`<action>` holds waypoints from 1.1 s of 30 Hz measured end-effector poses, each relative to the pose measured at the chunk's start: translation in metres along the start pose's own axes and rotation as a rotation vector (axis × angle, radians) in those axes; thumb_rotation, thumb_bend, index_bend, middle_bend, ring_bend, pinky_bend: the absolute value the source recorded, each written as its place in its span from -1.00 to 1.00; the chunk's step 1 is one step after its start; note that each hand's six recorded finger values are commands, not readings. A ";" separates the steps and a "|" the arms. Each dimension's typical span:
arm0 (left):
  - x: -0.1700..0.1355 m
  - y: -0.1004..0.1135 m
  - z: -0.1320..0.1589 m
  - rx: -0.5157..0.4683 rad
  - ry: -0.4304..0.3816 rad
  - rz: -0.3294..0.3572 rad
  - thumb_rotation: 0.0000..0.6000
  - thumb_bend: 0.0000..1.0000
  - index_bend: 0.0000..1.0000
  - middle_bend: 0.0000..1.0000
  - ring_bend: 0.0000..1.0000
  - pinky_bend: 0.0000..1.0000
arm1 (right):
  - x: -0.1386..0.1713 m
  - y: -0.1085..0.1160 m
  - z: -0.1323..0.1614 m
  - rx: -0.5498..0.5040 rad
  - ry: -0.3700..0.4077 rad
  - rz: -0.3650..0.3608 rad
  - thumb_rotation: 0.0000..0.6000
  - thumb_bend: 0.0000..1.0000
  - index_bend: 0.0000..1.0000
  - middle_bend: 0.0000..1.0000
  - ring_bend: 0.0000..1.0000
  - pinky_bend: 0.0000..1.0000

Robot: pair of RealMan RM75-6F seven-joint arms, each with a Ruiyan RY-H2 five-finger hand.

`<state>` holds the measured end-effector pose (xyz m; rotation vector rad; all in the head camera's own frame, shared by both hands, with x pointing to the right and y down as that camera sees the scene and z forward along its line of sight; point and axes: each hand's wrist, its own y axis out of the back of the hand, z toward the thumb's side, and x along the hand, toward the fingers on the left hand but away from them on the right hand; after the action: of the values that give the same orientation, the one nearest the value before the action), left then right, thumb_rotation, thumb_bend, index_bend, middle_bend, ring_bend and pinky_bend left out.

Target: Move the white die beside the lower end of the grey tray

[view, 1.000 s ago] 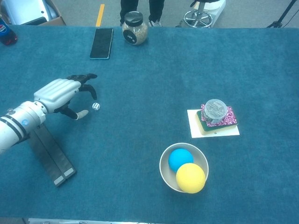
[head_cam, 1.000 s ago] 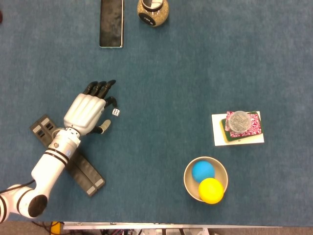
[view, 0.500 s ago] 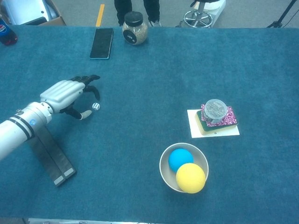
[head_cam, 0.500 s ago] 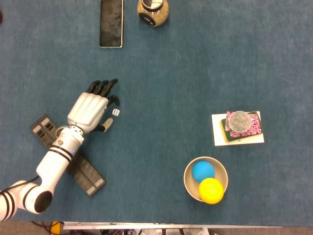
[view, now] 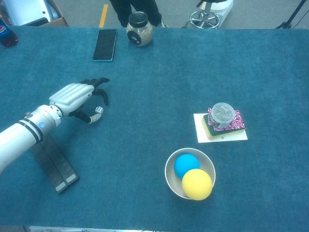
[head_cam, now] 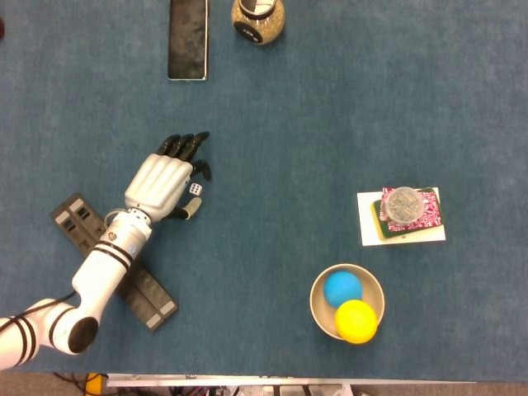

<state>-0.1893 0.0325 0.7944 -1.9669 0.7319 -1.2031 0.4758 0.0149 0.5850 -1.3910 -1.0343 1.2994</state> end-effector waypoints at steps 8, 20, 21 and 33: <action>0.000 0.000 -0.003 0.004 0.008 0.000 1.00 -0.32 -0.18 -1.00 -1.00 -0.90 | 0.001 -0.001 -0.001 0.001 -0.004 0.005 1.00 -1.00 0.09 -0.26 -0.31 -0.02; -0.001 0.001 -0.010 0.011 0.021 0.003 1.00 -0.32 -0.14 -1.00 -1.00 -0.90 | 0.001 -0.006 -0.003 0.000 -0.010 0.016 1.00 -1.00 0.09 -0.26 -0.31 -0.02; -0.001 0.000 -0.010 0.011 0.021 0.001 1.00 -0.32 -0.13 -1.00 -1.00 -0.90 | 0.002 -0.006 -0.003 -0.001 -0.011 0.016 1.00 -1.00 0.09 -0.26 -0.31 -0.02; 0.001 -0.002 -0.009 0.002 0.018 0.000 1.00 -0.32 -0.05 -1.00 -1.00 -0.90 | 0.003 -0.007 -0.007 -0.002 -0.022 0.021 1.00 -1.00 0.09 -0.26 -0.31 -0.02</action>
<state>-0.1970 0.0306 0.7991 -1.9570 0.7398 -1.2221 0.4830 0.0187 0.5914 -1.3950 -1.0381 1.3317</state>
